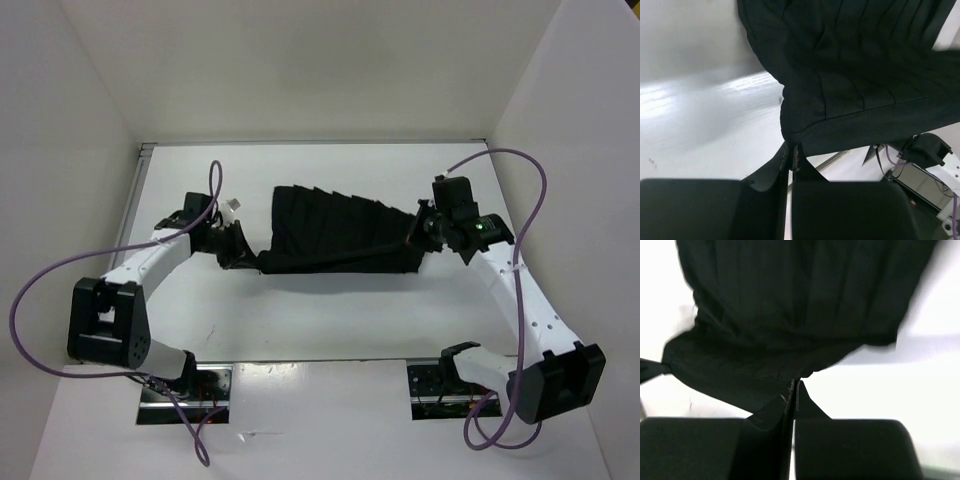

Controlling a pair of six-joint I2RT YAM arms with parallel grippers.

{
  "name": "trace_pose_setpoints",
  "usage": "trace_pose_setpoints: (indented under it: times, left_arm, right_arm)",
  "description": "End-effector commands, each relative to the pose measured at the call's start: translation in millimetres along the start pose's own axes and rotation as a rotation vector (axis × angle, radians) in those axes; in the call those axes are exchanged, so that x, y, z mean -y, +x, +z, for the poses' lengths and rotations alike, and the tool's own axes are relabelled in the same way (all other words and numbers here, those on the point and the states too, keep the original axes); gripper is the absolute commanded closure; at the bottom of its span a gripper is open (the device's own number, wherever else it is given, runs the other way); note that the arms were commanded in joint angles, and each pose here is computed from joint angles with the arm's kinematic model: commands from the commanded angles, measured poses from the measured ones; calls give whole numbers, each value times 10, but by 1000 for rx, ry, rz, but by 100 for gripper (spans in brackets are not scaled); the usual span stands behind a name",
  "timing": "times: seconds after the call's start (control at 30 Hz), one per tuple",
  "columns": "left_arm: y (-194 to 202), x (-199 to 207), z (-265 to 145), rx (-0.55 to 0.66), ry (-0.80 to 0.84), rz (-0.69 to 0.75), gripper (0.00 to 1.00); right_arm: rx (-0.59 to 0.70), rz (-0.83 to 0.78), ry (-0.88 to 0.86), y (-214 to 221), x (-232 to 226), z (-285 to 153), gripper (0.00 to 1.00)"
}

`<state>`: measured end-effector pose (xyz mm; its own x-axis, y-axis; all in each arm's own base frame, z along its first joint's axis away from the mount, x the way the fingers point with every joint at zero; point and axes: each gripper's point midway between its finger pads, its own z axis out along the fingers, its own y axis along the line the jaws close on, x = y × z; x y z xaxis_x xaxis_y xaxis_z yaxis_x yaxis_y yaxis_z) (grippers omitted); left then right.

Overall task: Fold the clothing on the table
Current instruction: Flatten the skirt out, then fold the skirt

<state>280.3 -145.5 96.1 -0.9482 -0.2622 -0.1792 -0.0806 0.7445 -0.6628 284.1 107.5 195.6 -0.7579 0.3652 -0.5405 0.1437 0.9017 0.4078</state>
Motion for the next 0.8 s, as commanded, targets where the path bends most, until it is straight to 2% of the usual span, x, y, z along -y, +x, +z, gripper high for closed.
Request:
trace_pose_setpoints:
  times: [0.0,0.17,0.27,0.4,0.57,0.63,0.77]
  left_arm:
    - [-266,158,-313,168,-32,95,100]
    - [-400,288,-539,222,-69,109,100]
    - [-521,391,-510,224,-49,111,100]
    - [-619,556,-411,220,-12,120,100]
    - [-562,273,-411,245,-161,65,100]
    - [-451,193,-381,218,-176,40,100]
    - [-344,277,-394,214,-144,39,100]
  right_arm:
    - [7,65,47,65,112,-411,100]
    - [-76,110,101,328,255,-398,100]
    - [-131,125,192,453,426,-267,100]
    - [-131,134,190,448,420,-206,100]
    - [-95,128,231,307,458,-84,100]
    - [-93,123,284,253,528,26,100]
    - [-127,142,325,272,567,156,100]
